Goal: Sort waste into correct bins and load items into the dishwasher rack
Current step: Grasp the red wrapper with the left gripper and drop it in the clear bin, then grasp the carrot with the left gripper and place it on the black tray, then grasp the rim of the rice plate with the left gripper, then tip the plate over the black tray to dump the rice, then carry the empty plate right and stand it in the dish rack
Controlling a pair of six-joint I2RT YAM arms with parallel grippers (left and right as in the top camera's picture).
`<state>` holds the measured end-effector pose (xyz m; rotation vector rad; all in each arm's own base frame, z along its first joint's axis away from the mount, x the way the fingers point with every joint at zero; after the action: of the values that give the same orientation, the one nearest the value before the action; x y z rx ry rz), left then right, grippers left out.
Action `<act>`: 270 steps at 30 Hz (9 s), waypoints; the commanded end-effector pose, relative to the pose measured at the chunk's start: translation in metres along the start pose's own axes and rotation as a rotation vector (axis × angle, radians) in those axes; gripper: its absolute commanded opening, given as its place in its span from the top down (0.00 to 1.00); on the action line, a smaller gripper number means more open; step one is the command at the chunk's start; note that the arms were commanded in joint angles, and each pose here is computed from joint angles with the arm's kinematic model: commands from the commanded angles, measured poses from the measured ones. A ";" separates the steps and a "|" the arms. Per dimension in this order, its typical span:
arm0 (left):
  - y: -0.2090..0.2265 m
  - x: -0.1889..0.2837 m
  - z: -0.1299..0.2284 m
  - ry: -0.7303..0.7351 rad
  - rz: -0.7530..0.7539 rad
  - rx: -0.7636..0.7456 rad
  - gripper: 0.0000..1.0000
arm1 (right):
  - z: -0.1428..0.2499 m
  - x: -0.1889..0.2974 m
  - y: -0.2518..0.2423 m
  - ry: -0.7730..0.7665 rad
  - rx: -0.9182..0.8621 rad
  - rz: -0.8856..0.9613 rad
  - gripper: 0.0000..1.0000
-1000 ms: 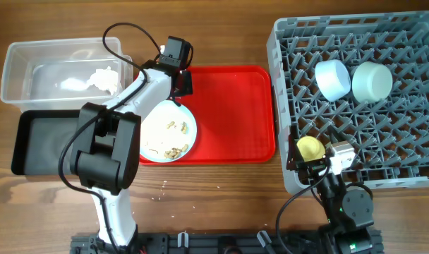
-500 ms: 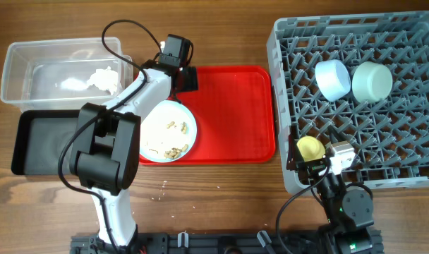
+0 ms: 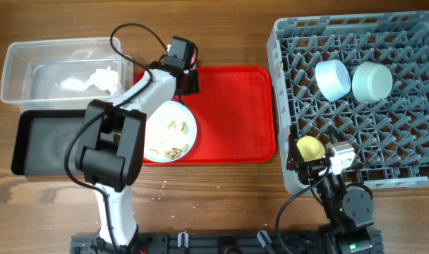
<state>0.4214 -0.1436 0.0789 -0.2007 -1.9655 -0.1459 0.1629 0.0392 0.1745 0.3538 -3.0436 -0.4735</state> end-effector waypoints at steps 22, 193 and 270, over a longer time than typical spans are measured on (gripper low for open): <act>0.192 0.143 0.003 -0.170 -0.256 0.464 0.18 | -0.001 0.000 0.000 -0.011 0.011 0.006 0.00; 0.127 0.201 0.092 -0.034 0.491 0.324 0.96 | -0.001 0.000 0.000 -0.011 0.011 0.006 0.00; -0.178 0.180 -0.061 -0.547 1.093 0.610 0.96 | -0.001 0.000 0.000 -0.011 0.011 0.006 0.00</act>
<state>0.3614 -0.3215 0.2680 -1.0843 -2.0390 1.1706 0.1629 0.0392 0.1748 0.3545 -3.0454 -0.4736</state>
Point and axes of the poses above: each gripper's point midway between its finger pads, its own x axis back along the fingers, its own y axis along the line the jaws close on, z = x × y, the point moved 8 cm from there along x, back along the fingers, and after that the axes turned 14 degrees about -x, right-handed, at the moved point
